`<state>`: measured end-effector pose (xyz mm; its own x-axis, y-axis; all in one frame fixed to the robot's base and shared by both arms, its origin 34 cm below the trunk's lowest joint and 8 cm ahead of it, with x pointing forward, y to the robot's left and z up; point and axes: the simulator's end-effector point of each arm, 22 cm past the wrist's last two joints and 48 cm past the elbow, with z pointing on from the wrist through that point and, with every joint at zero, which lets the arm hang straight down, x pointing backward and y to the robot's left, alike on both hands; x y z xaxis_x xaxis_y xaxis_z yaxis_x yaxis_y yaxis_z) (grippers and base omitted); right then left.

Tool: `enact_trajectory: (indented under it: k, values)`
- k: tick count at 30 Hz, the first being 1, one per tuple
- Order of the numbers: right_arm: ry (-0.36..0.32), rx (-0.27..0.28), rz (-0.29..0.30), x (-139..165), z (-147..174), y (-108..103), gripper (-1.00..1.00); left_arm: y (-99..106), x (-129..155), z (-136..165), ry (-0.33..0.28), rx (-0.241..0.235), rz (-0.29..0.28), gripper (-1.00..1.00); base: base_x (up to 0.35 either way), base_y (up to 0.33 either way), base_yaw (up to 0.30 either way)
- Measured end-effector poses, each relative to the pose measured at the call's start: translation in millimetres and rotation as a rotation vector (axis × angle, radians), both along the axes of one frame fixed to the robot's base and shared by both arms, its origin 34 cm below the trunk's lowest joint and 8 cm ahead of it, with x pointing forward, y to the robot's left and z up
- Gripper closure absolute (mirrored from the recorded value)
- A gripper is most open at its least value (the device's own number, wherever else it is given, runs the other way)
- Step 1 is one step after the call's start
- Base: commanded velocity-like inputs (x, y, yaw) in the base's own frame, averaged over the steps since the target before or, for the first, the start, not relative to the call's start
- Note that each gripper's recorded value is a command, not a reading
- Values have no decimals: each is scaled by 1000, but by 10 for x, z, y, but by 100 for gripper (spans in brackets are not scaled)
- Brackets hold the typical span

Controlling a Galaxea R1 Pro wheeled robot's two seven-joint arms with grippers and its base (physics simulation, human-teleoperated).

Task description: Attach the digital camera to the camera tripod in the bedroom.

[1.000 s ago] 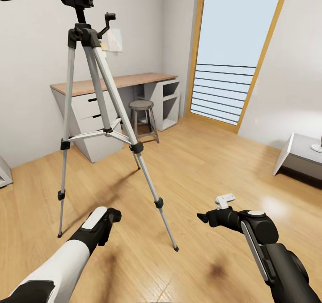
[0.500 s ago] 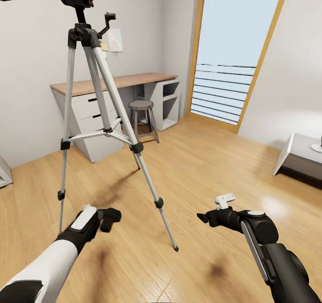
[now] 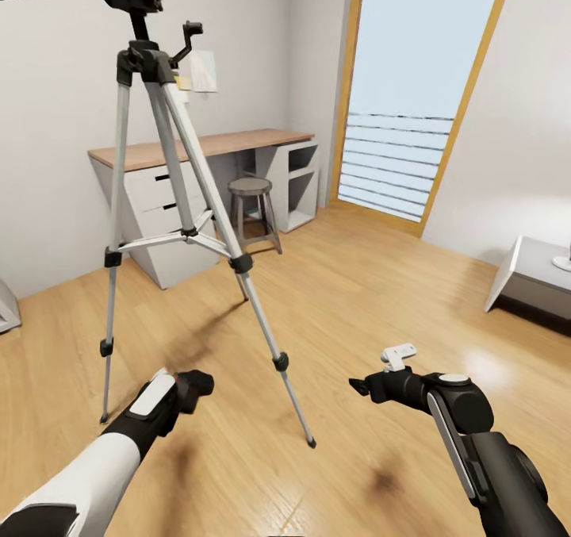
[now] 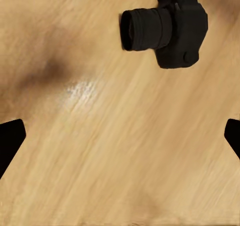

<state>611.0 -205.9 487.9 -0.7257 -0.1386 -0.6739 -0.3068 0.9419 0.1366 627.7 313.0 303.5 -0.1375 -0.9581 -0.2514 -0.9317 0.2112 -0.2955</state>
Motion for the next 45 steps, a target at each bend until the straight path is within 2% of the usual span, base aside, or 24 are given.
enact_trajectory:
  k: [7, 17, 18, 28, 45]
  values:
    - [3, 2, -1, -15, -12, 5, -100, -305, -365, -251, 86, -28, 11, -100, 227, -119, 0]
    - [4, 3, -1, -20, -16, 6, -100, -714, -566, -331, 147, -87, 59, -100, 289, -163, 0]
    - [4, 3, -1, -22, -17, 6, -100, -799, -844, -356, 246, -98, 207, -100, 280, -167, 0]
    - [4, 3, -2, -21, -21, 3, -100, -788, -894, -377, 259, -104, 229, -100, 158, -95, 0]
    - [4, 3, -2, -20, -22, 2, -100, -692, -933, -398, 267, -114, 268, -100, 23, -13, 0]
